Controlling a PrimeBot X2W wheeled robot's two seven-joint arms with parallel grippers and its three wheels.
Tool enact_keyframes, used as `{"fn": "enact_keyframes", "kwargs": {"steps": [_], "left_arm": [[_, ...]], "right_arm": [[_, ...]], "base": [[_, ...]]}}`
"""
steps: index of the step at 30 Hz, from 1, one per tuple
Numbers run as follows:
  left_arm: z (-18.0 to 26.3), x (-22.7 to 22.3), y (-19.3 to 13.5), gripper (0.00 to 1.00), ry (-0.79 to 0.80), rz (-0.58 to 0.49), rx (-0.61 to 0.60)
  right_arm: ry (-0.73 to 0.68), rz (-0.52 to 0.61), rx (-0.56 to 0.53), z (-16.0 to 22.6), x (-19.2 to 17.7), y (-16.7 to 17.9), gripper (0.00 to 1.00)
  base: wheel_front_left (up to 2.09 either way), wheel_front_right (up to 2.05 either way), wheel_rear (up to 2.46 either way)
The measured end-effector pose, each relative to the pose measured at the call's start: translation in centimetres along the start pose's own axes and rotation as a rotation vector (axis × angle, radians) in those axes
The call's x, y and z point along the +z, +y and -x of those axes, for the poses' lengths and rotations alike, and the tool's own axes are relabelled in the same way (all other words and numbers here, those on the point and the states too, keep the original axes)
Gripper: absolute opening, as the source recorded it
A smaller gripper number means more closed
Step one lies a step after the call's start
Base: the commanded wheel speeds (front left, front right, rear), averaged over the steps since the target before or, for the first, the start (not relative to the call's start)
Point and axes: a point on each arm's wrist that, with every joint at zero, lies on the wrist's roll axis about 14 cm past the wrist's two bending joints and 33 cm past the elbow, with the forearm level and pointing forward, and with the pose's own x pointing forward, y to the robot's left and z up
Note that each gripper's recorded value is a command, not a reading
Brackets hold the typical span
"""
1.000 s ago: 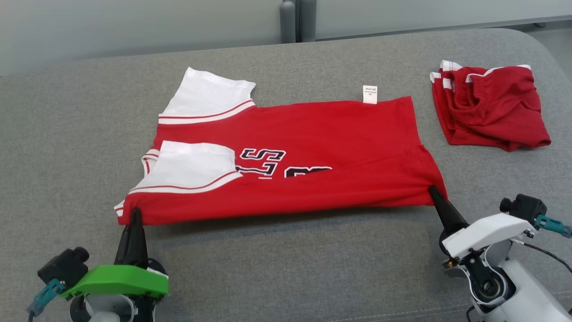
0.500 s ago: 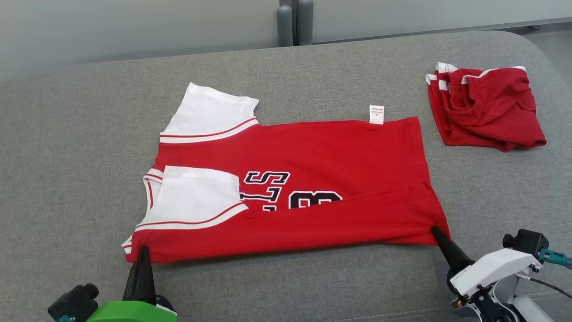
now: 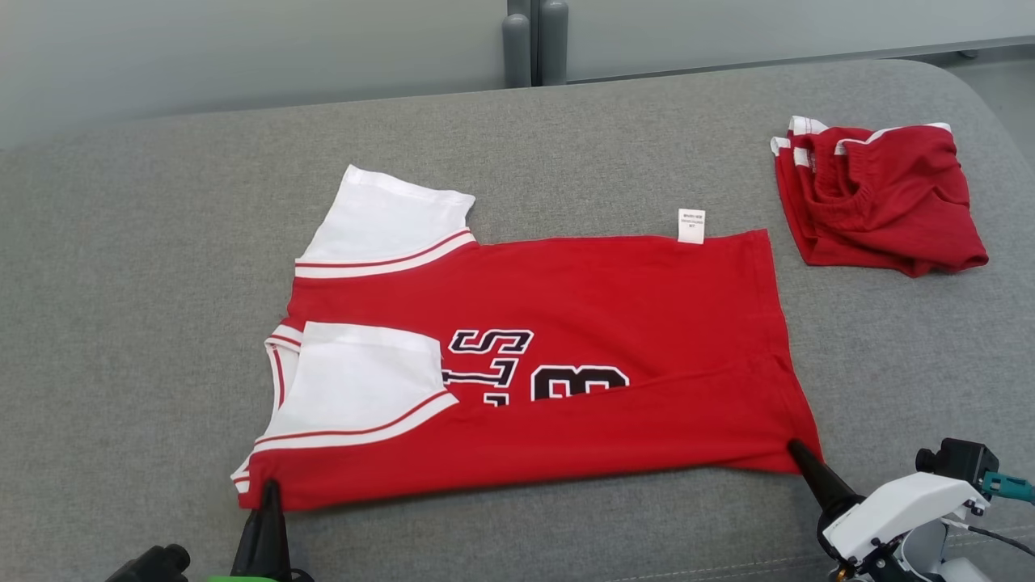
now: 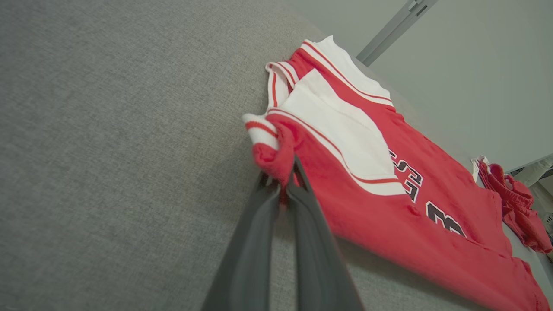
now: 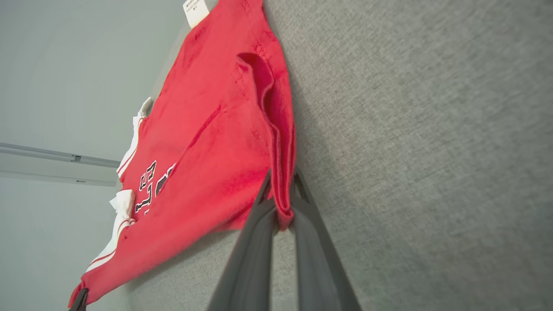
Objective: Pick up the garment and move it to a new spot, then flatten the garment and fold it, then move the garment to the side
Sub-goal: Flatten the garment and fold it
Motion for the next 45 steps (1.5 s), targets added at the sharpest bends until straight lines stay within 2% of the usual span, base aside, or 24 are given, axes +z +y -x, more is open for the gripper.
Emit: {"fn": "enact_keyframes", "kwargs": {"steps": [6, 9, 10, 11, 12, 13, 14, 24, 31, 34, 38, 41, 45], "left_arm": [[0.4, -0.7, 0.4, 0.00, 0.038, -0.007, 0.015], [0.5, -1.2, 0.7, 0.00, 0.063, -0.025, 0.021], [0.6, -1.2, 0.7, 0.36, 0.065, -0.031, 0.023], [0.6, -1.2, 0.8, 0.60, 0.066, -0.035, 0.022], [0.6, -1.2, 0.7, 0.76, 0.068, -0.039, 0.021], [0.6, -1.3, 0.7, 0.91, 0.073, -0.041, 0.022], [0.5, -1.3, 0.7, 1.00, 0.074, -0.041, 0.021], [0.4, -0.9, 1.9, 1.00, 0.077, -0.052, 0.060], [-0.5, 1.8, 2.3, 1.00, 0.020, -0.178, 0.035], [-1.9, 3.2, 0.3, 1.00, -0.015, -0.258, -0.042], [-4.4, 5.1, -4.4, 1.00, -0.064, -0.333, -0.177], [-6.2, 6.3, -7.6, 1.00, -0.088, -0.376, -0.262], [-8.2, 6.3, -11.7, 1.00, -0.069, -0.422, -0.367]], "right_arm": [[-0.006, 0.004, 0.009, 0.1, 0.3, 0.3, 0.00], [-0.010, 0.005, -0.001, 0.2, 0.4, 0.2, 0.44], [-0.010, 0.006, -0.004, 0.3, 0.3, 0.1, 0.59], [-0.011, 0.006, -0.005, 0.3, 0.4, 0.1, 0.89], [-0.012, 0.006, -0.006, 0.3, 0.4, 0.1, 1.00], [-0.013, 0.006, -0.012, 0.4, 0.4, 0.0, 1.00], [-0.015, 0.005, -0.017, 0.4, 0.4, -0.1, 1.00], [-0.016, 0.015, -0.094, 1.5, 0.2, -2.5, 1.00], [-0.091, 0.086, -0.106, 1.7, 3.2, -3.0, 1.00], [-0.141, 0.152, -0.067, 1.2, 5.7, -1.7, 1.00], [-0.192, 0.239, -0.001, 0.2, 8.8, 0.7, 1.00], [-0.201, 0.321, 0.028, -0.5, 10.3, 1.9, 1.00], [-0.192, 0.375, 0.081, -1.6, 11.3, 4.1, 1.00]], "base": [[0.00, 0.00, 0.00], [0.00, 0.00, 0.00], [0.00, 0.00, 0.00], [0.00, 0.00, 0.00], [0.00, 0.00, 0.00], [0.00, 0.00, 0.00], [0.00, 0.00, 0.00], [0.00, 0.00, 0.00], [0.00, 0.00, 0.00], [0.00, 0.00, 0.00], [0.00, 0.00, 0.00], [0.00, 0.00, 0.00], [0.00, 0.00, 0.00]]}}
